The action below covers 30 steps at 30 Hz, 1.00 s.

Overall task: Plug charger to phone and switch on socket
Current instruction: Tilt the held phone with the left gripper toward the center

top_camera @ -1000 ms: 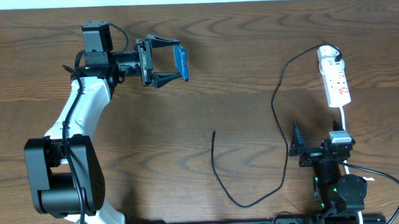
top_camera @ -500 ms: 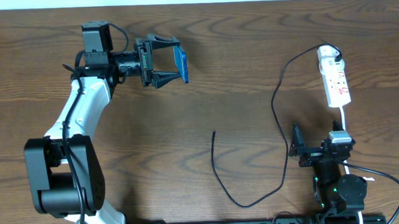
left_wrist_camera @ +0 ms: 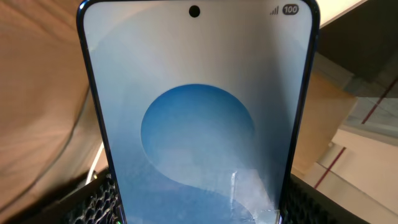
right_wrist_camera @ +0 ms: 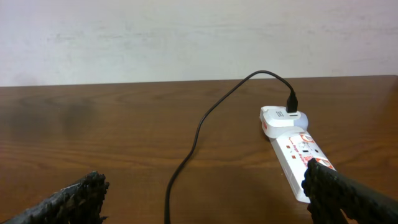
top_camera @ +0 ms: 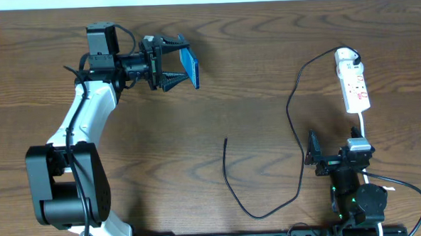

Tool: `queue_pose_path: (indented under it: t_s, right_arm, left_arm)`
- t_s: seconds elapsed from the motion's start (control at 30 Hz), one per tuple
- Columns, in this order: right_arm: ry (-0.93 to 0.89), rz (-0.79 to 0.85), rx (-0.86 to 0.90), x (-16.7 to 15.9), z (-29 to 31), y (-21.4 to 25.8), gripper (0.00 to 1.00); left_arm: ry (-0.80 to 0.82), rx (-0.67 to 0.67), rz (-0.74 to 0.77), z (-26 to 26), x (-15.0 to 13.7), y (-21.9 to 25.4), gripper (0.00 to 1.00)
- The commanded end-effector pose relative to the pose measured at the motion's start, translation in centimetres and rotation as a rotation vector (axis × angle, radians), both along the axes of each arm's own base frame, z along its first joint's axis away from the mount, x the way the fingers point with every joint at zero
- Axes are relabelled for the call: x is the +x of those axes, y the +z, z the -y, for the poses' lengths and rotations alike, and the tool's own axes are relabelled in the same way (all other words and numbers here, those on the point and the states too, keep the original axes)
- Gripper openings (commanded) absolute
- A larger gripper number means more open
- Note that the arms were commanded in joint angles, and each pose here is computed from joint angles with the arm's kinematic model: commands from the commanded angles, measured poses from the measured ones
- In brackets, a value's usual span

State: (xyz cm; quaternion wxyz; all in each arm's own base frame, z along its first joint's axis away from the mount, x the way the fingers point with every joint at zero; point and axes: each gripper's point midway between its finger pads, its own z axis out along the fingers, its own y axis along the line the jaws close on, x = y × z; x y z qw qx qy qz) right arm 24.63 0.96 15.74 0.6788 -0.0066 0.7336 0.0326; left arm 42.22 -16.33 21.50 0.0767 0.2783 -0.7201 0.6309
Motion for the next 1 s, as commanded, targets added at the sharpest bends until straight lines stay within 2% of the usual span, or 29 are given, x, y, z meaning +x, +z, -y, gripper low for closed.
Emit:
queue_pose_path:
  t_s: [0.0,0.6,0.97]
  right_arm:
    - [0.002,-0.003,0.009,0.0,-0.1,-0.2,0.99]
    - [0.002,-0.002,0.009,0.0,-0.1,-0.2,0.99]
    - [0.002,-0.003,0.009,0.0,-0.1,-0.2,0.99]
  left_arm:
    - [0.008,0.043,0.132,-0.3,0.3,1.1,0.08]
    - [0.124,0.167,0.174,-1.5,2.4,-0.5,0.07]
    - [0.132,0.175,0.173,-1.6,2.5,-0.6,0.08]
